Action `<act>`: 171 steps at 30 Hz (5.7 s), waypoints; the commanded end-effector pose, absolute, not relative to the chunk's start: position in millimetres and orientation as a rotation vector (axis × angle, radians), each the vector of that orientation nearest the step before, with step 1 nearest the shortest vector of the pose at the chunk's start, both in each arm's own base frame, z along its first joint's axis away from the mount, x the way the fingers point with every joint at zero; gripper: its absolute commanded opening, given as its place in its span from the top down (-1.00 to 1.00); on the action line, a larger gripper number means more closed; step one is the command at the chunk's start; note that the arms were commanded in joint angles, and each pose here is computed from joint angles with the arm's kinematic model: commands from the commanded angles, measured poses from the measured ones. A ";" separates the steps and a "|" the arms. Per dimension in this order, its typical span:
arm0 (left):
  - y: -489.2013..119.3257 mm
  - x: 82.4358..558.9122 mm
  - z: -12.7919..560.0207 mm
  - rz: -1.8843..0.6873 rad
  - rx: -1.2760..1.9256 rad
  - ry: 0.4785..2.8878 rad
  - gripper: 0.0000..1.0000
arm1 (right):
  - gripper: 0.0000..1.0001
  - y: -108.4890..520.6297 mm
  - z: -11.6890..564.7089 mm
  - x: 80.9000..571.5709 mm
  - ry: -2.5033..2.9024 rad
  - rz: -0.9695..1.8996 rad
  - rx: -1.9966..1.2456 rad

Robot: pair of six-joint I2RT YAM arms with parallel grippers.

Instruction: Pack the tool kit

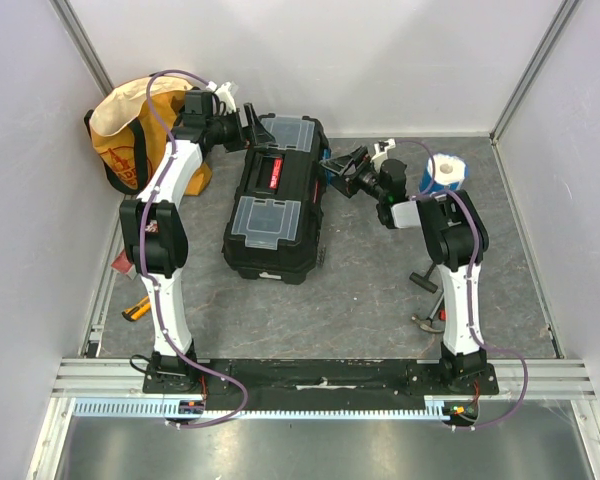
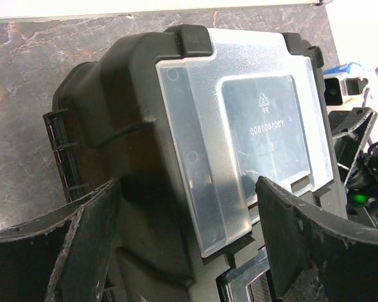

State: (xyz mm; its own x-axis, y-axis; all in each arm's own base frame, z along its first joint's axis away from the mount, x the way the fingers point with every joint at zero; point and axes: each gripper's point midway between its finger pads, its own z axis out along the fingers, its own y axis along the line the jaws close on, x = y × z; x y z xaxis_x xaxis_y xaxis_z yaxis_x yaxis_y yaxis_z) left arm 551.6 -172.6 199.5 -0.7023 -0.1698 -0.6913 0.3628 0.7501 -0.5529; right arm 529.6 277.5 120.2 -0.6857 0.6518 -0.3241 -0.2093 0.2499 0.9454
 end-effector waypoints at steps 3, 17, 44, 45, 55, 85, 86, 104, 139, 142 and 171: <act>-208.6 501.3 118.8 -0.882 0.176 2.474 -0.67 | 1.00 305.3 161.4 522.4 1.761 1.330 0.262; -202.2 505.0 133.9 -0.831 0.191 2.449 -0.75 | -0.93 287.2 101.1 532.2 1.979 1.140 0.401; -235.1 480.8 133.8 -1.167 0.371 2.399 -0.82 | -0.96 358.0 138.6 502.6 1.770 1.815 0.071; -235.4 481.0 133.4 -1.169 0.372 2.398 -0.82 | -0.96 360.6 145.7 498.5 1.749 1.852 0.049; -239.4 477.1 128.4 -1.183 0.384 2.408 -0.82 | -0.96 387.0 191.1 462.8 1.582 1.957 -0.236; -246.8 463.3 91.9 -0.990 0.411 2.534 -0.73 | 1.00 376.8 207.6 475.9 1.550 1.735 -0.082; -246.4 463.0 90.6 -0.981 0.410 2.539 -0.73 | 1.00 375.5 206.0 478.1 1.557 1.724 -0.070; -241.0 453.0 68.5 -0.863 0.426 2.604 -0.68 | 1.00 357.3 180.3 499.8 1.778 1.466 0.092; -262.6 438.4 70.1 -1.039 0.477 2.595 -0.67 | 1.00 400.8 186.2 437.0 1.583 1.945 -0.276; -261.2 438.5 67.8 -1.005 0.475 2.606 -0.61 | 1.00 400.2 186.8 440.1 1.600 1.910 -0.248; -227.7 457.5 71.5 -0.789 0.280 2.649 -0.51 | 1.00 335.0 237.3 480.0 1.490 1.820 0.187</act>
State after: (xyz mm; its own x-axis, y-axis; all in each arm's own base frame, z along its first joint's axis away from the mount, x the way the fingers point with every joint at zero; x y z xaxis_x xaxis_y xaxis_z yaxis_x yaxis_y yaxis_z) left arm 550.0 -175.2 202.8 -0.6308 -0.0695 -0.7728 0.3774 0.8428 -0.3838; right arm 543.4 277.5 130.0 -0.5817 0.7242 -0.3703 -0.1885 0.3228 0.9275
